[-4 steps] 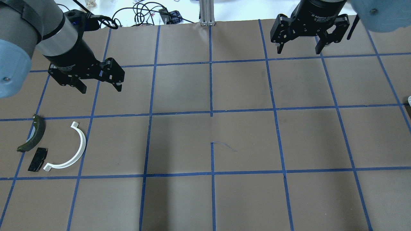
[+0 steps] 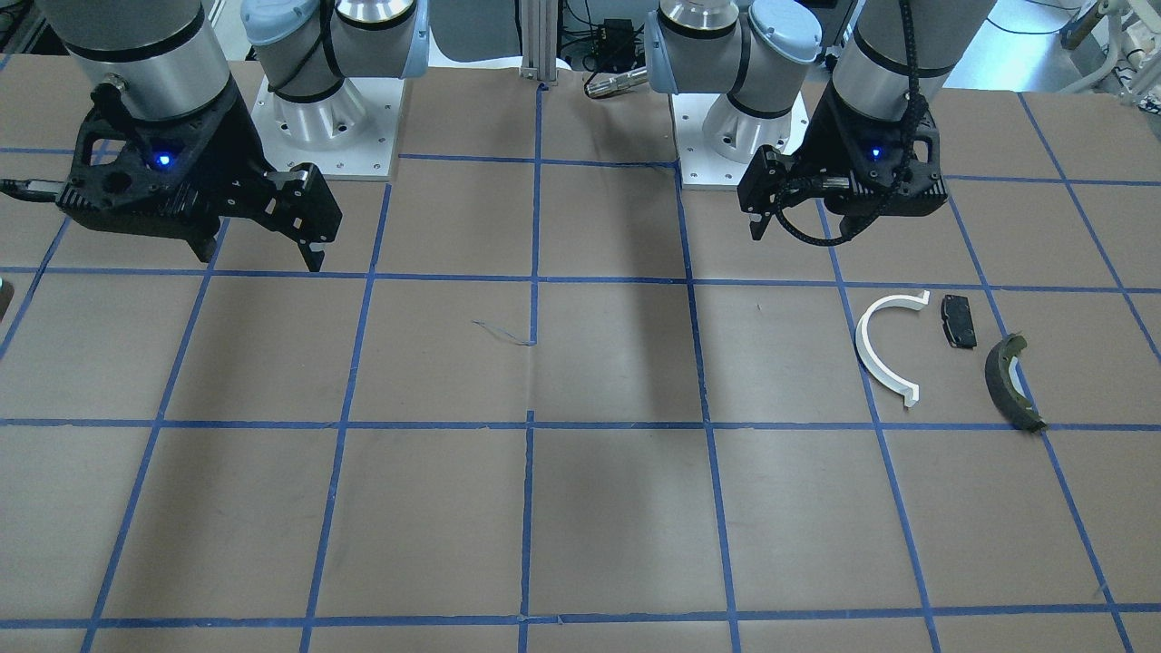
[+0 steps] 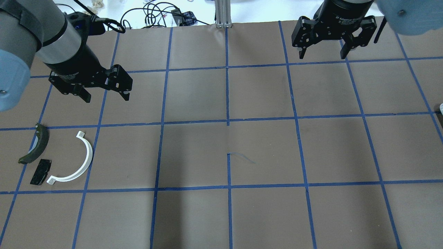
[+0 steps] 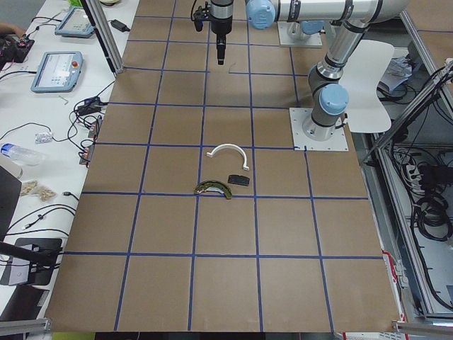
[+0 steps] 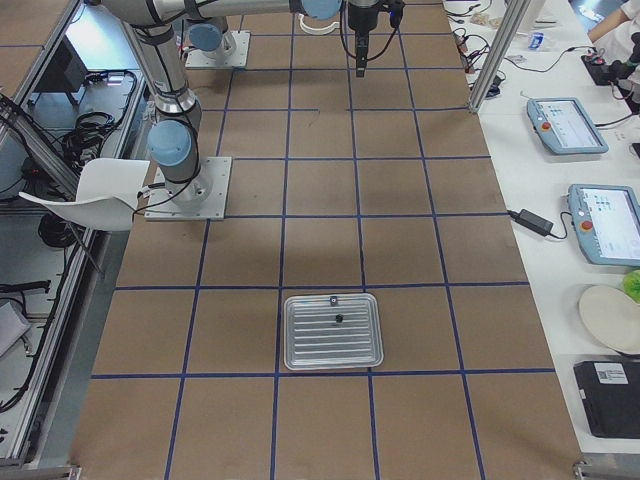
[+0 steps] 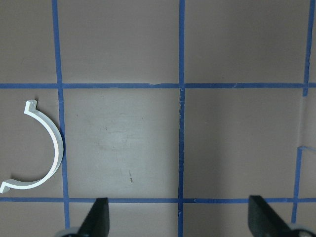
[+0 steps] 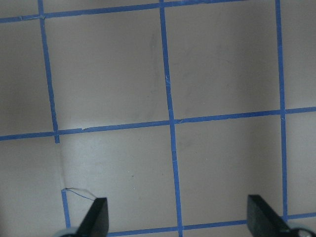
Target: Place bearing gear from tray to pile
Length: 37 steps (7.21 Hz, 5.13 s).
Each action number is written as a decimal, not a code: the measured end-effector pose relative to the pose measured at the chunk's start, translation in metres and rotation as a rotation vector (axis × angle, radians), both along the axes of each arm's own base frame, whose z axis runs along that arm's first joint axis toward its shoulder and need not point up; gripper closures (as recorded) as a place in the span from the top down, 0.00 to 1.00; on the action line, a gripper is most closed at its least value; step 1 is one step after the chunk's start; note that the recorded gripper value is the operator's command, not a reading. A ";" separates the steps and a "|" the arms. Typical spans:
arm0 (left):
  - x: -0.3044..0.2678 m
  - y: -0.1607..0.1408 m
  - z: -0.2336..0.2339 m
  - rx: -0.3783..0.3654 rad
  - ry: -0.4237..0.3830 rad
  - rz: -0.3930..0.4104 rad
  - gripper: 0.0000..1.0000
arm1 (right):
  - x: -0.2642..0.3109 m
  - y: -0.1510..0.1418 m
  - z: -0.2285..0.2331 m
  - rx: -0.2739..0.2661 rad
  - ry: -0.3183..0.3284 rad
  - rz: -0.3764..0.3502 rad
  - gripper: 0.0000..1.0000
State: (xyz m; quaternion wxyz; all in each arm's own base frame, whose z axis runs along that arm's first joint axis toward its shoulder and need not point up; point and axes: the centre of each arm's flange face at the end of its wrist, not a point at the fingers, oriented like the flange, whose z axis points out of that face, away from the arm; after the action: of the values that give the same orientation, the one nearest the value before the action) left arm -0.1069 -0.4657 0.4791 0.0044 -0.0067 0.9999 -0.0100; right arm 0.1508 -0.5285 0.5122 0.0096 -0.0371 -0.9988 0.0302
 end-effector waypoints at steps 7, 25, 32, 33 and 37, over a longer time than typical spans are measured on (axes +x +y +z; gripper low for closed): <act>0.000 0.003 0.000 -0.001 -0.002 0.000 1.00 | -0.296 -0.019 -0.036 0.123 0.013 0.477 1.00; -0.001 0.012 -0.023 0.016 -0.004 -0.002 1.00 | -0.605 0.047 -0.327 0.109 0.036 1.196 0.59; 0.001 0.019 -0.041 -0.015 -0.025 0.000 1.00 | -0.595 0.058 -0.328 0.108 0.024 1.179 0.04; 0.001 0.019 -0.041 -0.016 -0.025 0.000 1.00 | -0.595 0.057 -0.320 0.106 0.036 1.171 0.04; 0.002 0.021 -0.046 -0.015 -0.029 0.001 1.00 | -0.522 0.023 -0.216 -0.021 0.111 1.084 0.05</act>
State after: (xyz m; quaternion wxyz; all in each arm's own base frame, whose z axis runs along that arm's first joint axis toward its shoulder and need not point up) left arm -0.1051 -0.4448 0.4329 0.0189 -0.0070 0.9996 -0.0176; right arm -0.3711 -0.5053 0.2960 0.0450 0.4847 -0.8725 0.0427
